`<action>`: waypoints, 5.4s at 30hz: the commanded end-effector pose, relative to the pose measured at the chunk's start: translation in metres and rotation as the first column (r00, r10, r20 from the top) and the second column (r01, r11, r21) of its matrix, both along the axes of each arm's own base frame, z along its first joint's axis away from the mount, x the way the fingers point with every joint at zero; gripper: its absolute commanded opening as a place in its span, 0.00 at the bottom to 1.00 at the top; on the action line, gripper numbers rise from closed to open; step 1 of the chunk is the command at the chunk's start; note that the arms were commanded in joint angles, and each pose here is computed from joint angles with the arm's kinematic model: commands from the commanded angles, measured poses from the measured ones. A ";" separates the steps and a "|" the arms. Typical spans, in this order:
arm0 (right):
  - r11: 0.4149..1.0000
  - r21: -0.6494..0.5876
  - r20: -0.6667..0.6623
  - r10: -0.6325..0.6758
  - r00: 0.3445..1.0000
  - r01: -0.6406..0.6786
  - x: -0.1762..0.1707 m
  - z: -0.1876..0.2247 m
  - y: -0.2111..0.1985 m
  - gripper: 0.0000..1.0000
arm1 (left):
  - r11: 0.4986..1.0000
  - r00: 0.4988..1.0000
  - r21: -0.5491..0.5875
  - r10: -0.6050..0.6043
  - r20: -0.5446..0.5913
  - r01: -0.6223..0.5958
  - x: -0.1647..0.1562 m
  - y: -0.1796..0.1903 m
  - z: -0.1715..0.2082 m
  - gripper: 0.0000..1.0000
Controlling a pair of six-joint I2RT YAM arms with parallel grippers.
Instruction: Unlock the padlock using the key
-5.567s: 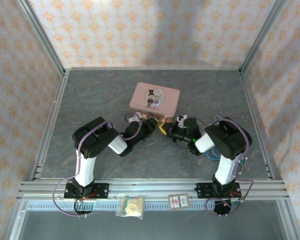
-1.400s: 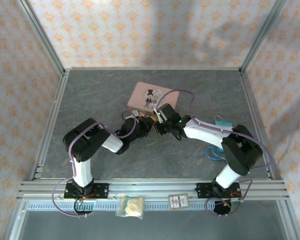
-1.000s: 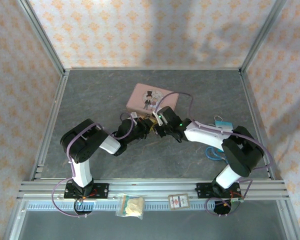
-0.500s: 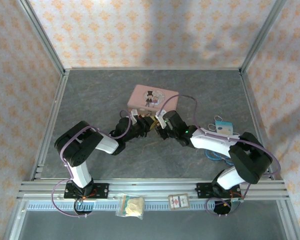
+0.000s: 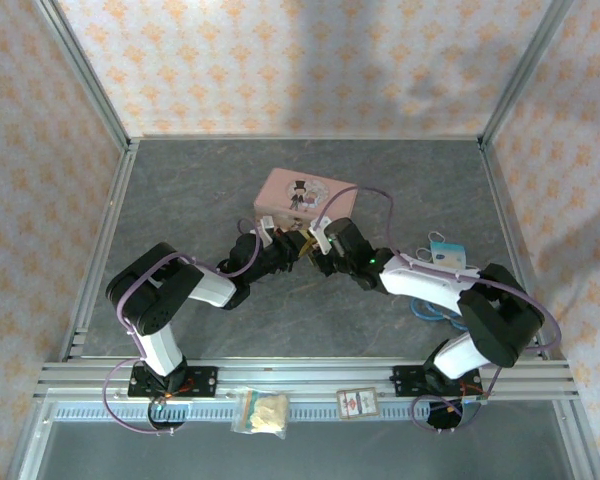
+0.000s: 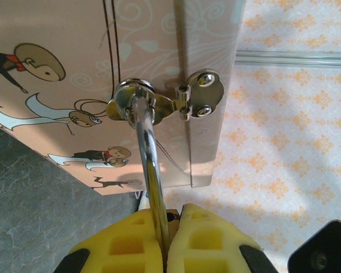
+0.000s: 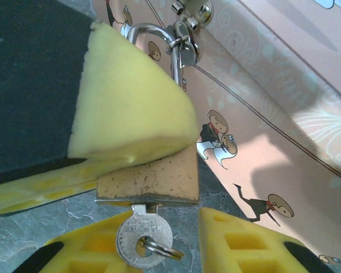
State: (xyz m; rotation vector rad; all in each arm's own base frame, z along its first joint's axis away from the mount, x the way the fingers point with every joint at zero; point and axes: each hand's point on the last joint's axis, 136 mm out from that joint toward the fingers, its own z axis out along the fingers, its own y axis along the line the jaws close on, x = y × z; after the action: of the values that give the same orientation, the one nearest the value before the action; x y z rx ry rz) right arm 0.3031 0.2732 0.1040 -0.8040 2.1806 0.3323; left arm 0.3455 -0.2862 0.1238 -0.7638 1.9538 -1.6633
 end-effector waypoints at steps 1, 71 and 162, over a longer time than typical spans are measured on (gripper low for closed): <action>0.995 0.084 0.092 -0.070 0.993 0.062 0.027 0.038 0.007 0.29 | 0.999 0.997 0.013 -0.048 0.054 0.048 -0.010 -0.006 0.011 0.00; 0.998 0.039 -0.244 -0.037 0.969 0.048 -0.006 0.004 0.014 0.37 | 0.981 0.997 0.194 -0.039 0.059 0.027 0.010 0.004 0.000 0.00; 0.801 0.560 -0.505 0.128 0.854 0.210 0.037 0.067 0.012 0.20 | 0.994 0.880 0.110 -0.067 0.470 0.017 -0.025 0.021 0.042 0.00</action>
State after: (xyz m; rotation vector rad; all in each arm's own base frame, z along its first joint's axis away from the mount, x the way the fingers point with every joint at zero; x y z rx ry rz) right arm 0.2882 0.3100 0.1344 -0.4299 2.5250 1.4200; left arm 0.3343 -0.2564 0.1471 -0.3495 1.7467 -1.5236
